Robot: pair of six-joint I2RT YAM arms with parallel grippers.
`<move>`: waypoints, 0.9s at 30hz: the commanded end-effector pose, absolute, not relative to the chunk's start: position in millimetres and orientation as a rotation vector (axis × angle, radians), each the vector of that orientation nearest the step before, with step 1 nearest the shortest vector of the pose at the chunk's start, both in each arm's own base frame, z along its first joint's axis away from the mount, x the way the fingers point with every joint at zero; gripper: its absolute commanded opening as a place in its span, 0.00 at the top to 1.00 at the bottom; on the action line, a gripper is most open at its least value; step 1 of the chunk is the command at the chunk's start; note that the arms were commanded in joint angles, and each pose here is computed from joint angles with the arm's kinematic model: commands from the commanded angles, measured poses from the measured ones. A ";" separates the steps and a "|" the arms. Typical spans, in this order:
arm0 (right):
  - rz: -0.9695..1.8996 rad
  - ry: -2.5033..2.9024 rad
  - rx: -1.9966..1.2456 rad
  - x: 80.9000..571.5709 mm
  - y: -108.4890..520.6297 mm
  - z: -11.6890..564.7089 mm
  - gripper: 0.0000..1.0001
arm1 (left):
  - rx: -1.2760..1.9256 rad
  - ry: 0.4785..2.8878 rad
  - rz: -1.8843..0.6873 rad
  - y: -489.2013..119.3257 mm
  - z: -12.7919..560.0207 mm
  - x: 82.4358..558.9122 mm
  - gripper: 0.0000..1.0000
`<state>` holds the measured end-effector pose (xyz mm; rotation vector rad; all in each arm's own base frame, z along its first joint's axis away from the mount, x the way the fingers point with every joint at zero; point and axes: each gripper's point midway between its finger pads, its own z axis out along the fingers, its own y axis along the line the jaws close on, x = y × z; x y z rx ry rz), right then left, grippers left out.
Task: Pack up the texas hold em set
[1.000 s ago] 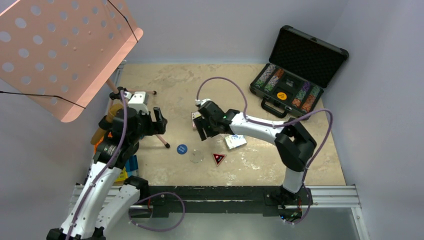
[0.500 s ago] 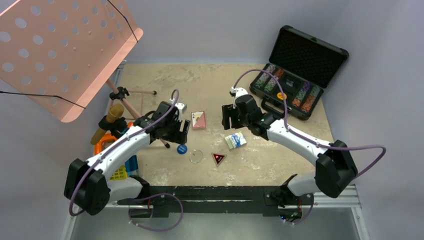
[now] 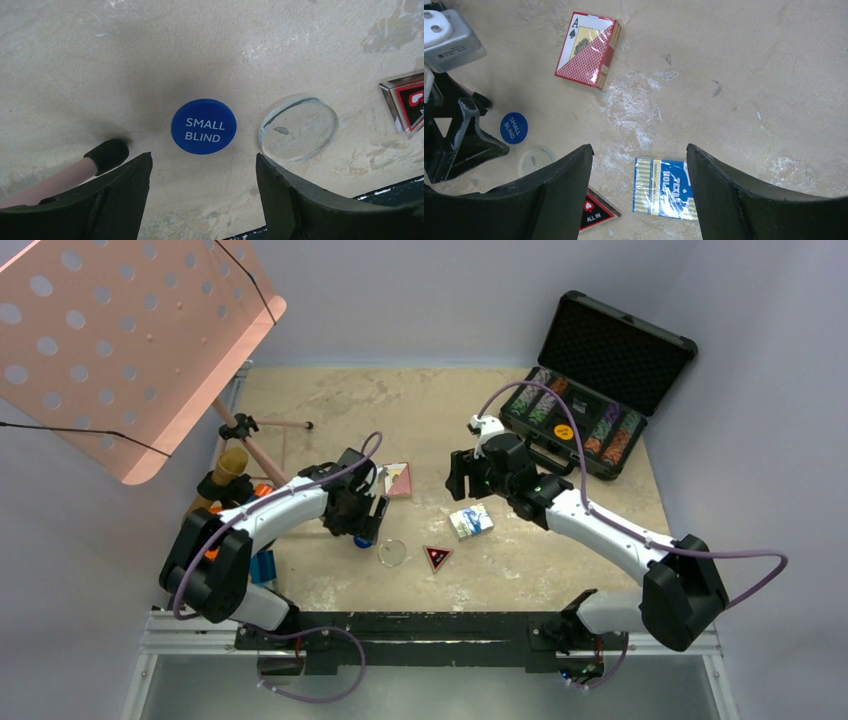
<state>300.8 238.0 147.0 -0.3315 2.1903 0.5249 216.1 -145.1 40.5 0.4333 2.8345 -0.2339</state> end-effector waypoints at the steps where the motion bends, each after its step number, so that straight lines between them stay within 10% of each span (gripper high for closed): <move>1: 0.563 2.116 -0.338 305.9 239.8 162.7 0.27 | 0.469 2.844 -0.270 -156.7 43.2 220.1 0.21; 27: 0.616 2.107 -0.348 301.9 244.1 162.5 0.28 | 0.437 2.990 -0.084 -149.1 21.9 222.1 0.33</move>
